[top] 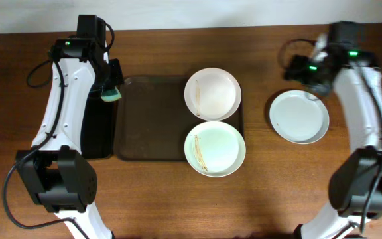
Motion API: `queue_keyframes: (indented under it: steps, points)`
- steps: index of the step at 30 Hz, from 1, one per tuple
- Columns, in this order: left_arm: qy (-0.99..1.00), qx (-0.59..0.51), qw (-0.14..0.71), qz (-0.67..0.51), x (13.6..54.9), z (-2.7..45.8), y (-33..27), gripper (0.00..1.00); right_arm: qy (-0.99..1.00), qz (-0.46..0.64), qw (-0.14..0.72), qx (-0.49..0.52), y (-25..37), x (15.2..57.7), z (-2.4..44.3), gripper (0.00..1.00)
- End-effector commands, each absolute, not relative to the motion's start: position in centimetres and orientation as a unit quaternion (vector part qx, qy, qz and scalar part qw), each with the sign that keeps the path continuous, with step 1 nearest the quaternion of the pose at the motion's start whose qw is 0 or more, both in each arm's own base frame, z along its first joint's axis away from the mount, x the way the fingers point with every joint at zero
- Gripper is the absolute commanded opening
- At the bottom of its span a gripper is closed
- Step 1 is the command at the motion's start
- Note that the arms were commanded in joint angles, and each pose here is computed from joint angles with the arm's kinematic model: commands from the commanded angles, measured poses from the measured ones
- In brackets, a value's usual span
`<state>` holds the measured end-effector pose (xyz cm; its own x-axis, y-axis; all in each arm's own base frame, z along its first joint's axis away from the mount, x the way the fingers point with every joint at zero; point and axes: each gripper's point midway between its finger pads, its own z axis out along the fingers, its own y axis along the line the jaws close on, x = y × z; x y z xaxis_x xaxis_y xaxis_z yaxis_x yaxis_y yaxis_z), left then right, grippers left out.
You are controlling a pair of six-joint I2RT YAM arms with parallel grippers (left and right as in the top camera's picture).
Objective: Clean dirty plates on tray and stack at the side
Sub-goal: 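Grasp the front white plate rim with the right gripper and tilt it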
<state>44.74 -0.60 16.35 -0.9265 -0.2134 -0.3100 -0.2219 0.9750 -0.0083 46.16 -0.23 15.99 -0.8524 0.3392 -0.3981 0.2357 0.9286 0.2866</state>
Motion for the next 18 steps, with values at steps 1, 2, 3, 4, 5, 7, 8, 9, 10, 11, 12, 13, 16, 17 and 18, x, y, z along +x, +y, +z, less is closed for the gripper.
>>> queue_keyframes:
  steps: [1, 2, 3, 4, 5, 7, 8, 9, 10, 11, 12, 13, 16, 17, 18]
  points:
    - [0.982, -0.116, 0.150, 0.010, 44.8, 15.8, -0.8, 0.00, 0.958, 0.151, 0.220, 0.101, 7.8, 47.5, 14.5, 0.79]
    - [0.982, -0.116, 0.150, 0.010, 44.8, 15.8, -0.8, 0.01, 0.964, 0.148, 0.196, 0.103, 10.7, 47.3, 12.3, 0.73]
    - [0.982, -0.116, 0.150, 0.010, 44.8, 15.8, -0.8, 0.01, 0.966, 0.149, 0.183, 0.100, 12.0, 47.1, 11.1, 0.70]
    - [0.982, -0.116, 0.150, 0.010, 44.8, 15.8, -0.8, 0.01, 0.970, 0.129, 0.163, 0.124, 12.7, 46.7, 9.2, 0.61]
    - [0.982, -0.116, 0.148, 0.010, 44.7, 15.8, -0.8, 0.01, 0.973, 0.124, 0.144, 0.135, 13.4, 46.1, 7.9, 0.57]
    - [0.983, -0.116, 0.145, 0.011, 44.5, 15.7, -0.8, 0.01, 0.982, 0.112, 0.073, 0.135, 13.9, 42.9, 6.4, 0.52]
    - [0.983, -0.116, 0.144, 0.011, 44.5, 15.7, -0.8, 0.01, 0.988, 0.119, 0.030, 0.090, 14.2, 40.7, 6.3, 0.53]
    - [0.983, -0.116, 0.145, 0.011, 44.5, 15.7, -0.8, 0.00, 0.992, 0.103, -0.022, 0.067, 13.6, 37.9, 6.2, 0.53]
    - [0.983, -0.116, 0.145, 0.010, 44.5, 15.7, -0.8, 0.01, 0.992, 0.090, -0.062, 0.058, 13.0, 35.9, 6.3, 0.53]
    - [0.983, -0.116, 0.144, 0.011, 44.5, 15.7, -0.8, 0.01, 0.992, 0.081, -0.092, 0.036, 12.7, 34.2, 6.4, 0.53]
    - [0.983, -0.116, 0.144, 0.011, 44.5, 15.7, -0.8, 0.01, 0.990, 0.072, -0.120, 0.024, 12.3, 32.8, 6.5, 0.54]
    - [0.983, -0.116, 0.143, 0.011, 44.4, 15.7, -0.8, 0.01, 0.989, 0.050, -0.141, 0.018, 11.6, 31.5, 6.1, 0.53]
    - [0.983, -0.116, 0.143, 0.011, 44.4, 15.7, -0.8, 0.01, 0.987, 0.030, -0.156, 0.007, 11.5, 29.9, 4.0, 0.48]
    - [0.983, -0.116, 0.143, 0.011, 44.4, 15.7, -0.8, 0.01, 0.987, 0.029, -0.155, 0.003, 11.7, 29.8, 3.6, 0.44]
    - [0.983, -0.116, 0.143, 0.011, 44.4, 15.7, -0.8, 0.00, 0.988, 0.029, -0.149, 0.004, 12.1, 29.8, 3.0, 0.36]
